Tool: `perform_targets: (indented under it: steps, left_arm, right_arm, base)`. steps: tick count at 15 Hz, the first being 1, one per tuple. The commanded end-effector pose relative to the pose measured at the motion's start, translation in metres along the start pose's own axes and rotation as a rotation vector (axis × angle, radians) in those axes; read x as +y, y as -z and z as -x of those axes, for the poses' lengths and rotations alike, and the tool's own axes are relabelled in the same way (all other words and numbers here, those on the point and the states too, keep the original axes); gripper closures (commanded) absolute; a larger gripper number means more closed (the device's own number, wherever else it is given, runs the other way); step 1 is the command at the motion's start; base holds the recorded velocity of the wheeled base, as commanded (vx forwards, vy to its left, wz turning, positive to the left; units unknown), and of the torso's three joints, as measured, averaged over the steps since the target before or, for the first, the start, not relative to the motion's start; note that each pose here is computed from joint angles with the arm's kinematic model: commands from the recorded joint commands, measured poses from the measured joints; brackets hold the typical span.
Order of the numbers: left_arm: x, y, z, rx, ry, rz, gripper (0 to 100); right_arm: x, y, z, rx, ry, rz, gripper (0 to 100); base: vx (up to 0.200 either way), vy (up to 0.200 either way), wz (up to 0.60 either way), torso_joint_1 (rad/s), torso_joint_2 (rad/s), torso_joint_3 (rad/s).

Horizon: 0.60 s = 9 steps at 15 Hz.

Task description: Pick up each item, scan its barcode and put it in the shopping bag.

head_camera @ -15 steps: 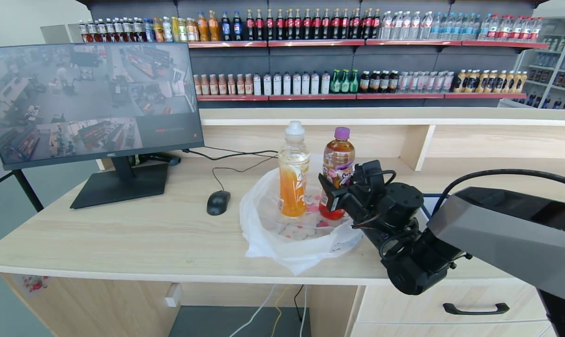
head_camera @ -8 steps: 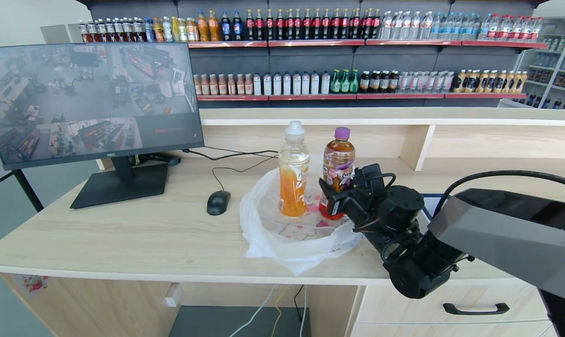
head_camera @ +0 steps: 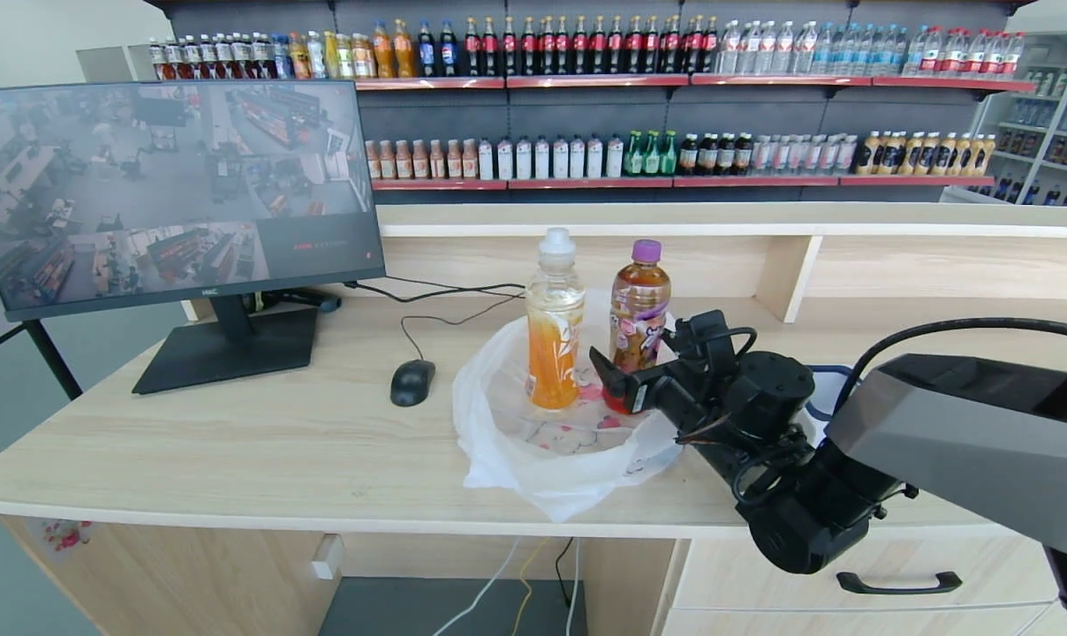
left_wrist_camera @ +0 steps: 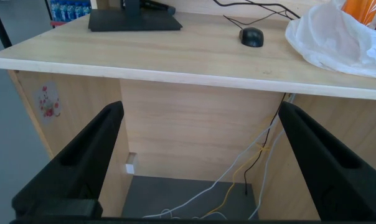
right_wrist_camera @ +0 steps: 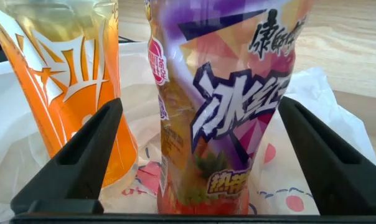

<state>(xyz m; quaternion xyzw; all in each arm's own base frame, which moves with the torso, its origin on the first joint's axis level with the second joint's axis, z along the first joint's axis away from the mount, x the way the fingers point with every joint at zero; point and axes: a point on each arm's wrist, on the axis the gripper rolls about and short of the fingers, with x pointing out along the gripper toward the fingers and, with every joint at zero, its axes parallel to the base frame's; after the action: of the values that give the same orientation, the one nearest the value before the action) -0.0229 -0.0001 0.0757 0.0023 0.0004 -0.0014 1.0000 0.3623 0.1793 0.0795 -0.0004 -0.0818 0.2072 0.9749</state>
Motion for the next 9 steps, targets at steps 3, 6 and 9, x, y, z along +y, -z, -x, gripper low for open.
perform_targets:
  steps: [3, 6, 9]
  left_arm:
    - [0.000, 0.000, 0.000, 0.001, 0.000, 0.000, 0]
    - [0.000, 0.000, 0.000, -0.001, 0.000, 0.000, 0]
    - [0.000, 0.000, 0.000, -0.001, 0.000, 0.000, 0]
  right_arm:
    - [0.001, -0.027, 0.010, -0.044, -0.005, 0.017, 0]
    - [0.008, -0.047, 0.039, -0.024, -0.029, 0.015, 0]
    - [0.008, -0.068, 0.070, -0.019, -0.038, 0.015, 0]
  base:
    - [0.000, 0.000, 0.00, 0.000, 0.00, 0.000]
    - [0.000, 0.000, 0.00, 0.000, 0.00, 0.000]
    - [0.000, 0.000, 0.00, 0.000, 0.00, 0.000]
